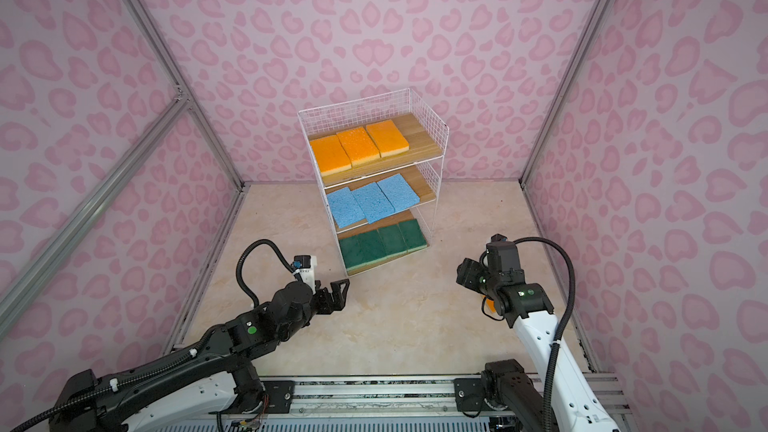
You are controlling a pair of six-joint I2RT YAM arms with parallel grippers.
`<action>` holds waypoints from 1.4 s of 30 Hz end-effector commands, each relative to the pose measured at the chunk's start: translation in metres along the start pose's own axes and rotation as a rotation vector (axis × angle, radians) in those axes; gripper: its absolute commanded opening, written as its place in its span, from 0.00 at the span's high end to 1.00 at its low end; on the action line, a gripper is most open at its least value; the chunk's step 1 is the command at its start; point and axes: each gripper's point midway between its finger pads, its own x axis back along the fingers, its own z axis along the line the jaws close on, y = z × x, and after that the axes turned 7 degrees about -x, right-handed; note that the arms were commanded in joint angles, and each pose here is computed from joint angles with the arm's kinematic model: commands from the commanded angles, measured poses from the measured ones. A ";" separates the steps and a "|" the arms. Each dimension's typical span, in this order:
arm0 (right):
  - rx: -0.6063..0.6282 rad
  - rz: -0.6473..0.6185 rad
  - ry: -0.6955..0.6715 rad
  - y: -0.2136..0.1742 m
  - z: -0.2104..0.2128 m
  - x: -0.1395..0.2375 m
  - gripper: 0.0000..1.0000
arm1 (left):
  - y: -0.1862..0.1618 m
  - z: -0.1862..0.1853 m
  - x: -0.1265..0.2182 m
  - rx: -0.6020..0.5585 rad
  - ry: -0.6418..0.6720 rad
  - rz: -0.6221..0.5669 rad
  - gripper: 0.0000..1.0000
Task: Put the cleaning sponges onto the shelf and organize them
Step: 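Withdraw the right gripper from the shelf down toward the last orange sponge, then push the last orange sponge with the right gripper toward the left gripper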
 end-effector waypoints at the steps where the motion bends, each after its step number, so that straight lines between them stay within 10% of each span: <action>1: -0.060 -0.012 -0.094 -0.007 -0.029 -0.007 0.23 | 0.004 -0.004 -0.002 0.023 -0.019 -0.021 0.03; 8: -0.201 -0.187 -0.220 0.002 -0.066 0.000 0.16 | 0.002 -0.005 -0.004 0.024 -0.023 -0.018 0.04; 20: -0.411 -0.119 -0.129 -0.016 -0.094 -0.049 0.16 | -0.013 0.002 -0.005 0.040 -0.025 0.009 0.03; 42: -0.323 0.096 0.174 -0.074 -0.012 -0.085 0.23 | -0.014 0.003 -0.003 0.045 -0.023 0.009 0.03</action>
